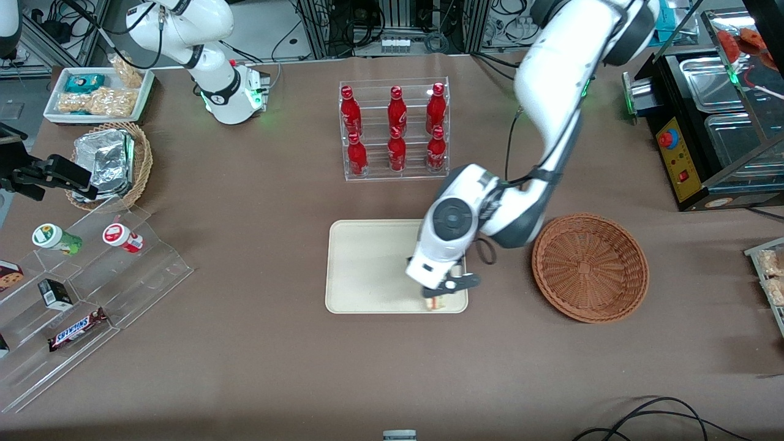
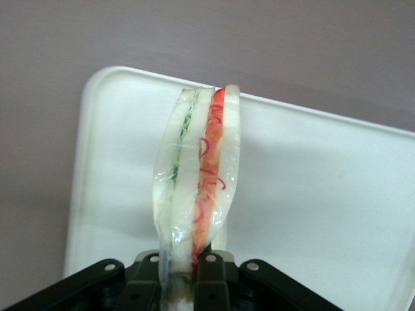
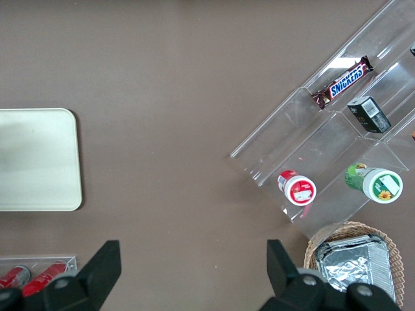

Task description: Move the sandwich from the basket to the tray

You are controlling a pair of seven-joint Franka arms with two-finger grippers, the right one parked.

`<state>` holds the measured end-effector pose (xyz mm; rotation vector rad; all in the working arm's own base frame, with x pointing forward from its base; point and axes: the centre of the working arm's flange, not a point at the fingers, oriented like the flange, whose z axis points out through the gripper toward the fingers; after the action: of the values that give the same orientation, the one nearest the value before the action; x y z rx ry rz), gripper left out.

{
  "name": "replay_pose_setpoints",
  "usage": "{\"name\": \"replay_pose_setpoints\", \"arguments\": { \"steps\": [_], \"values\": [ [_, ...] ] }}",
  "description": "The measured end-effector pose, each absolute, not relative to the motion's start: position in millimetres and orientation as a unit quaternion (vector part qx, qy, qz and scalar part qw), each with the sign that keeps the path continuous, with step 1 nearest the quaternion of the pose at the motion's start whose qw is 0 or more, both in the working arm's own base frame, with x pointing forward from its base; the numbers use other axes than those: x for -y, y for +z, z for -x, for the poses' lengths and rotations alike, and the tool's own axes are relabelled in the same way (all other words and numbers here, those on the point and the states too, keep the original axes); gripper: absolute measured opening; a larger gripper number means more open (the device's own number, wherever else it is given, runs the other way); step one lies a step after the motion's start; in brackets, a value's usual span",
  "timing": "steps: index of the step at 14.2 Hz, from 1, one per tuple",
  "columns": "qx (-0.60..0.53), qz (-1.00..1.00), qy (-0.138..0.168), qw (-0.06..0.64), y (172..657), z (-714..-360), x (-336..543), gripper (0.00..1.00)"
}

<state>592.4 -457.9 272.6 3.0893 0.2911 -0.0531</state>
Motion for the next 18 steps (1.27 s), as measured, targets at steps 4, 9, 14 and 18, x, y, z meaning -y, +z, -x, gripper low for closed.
{"name": "replay_pose_setpoints", "arguments": {
  "steps": [4, 9, 14, 18],
  "values": [
    [-0.056, -0.998, -0.001, 0.018, 256, -577, 495, 0.14],
    [-0.05, -0.999, 0.002, 0.017, 255, -572, 504, 0.22],
    [-0.064, -0.998, 0.015, 0.027, 286, -580, 503, 0.7],
    [-0.092, -0.996, 0.005, -0.005, 370, -600, 451, 1.0]
  ]
}}
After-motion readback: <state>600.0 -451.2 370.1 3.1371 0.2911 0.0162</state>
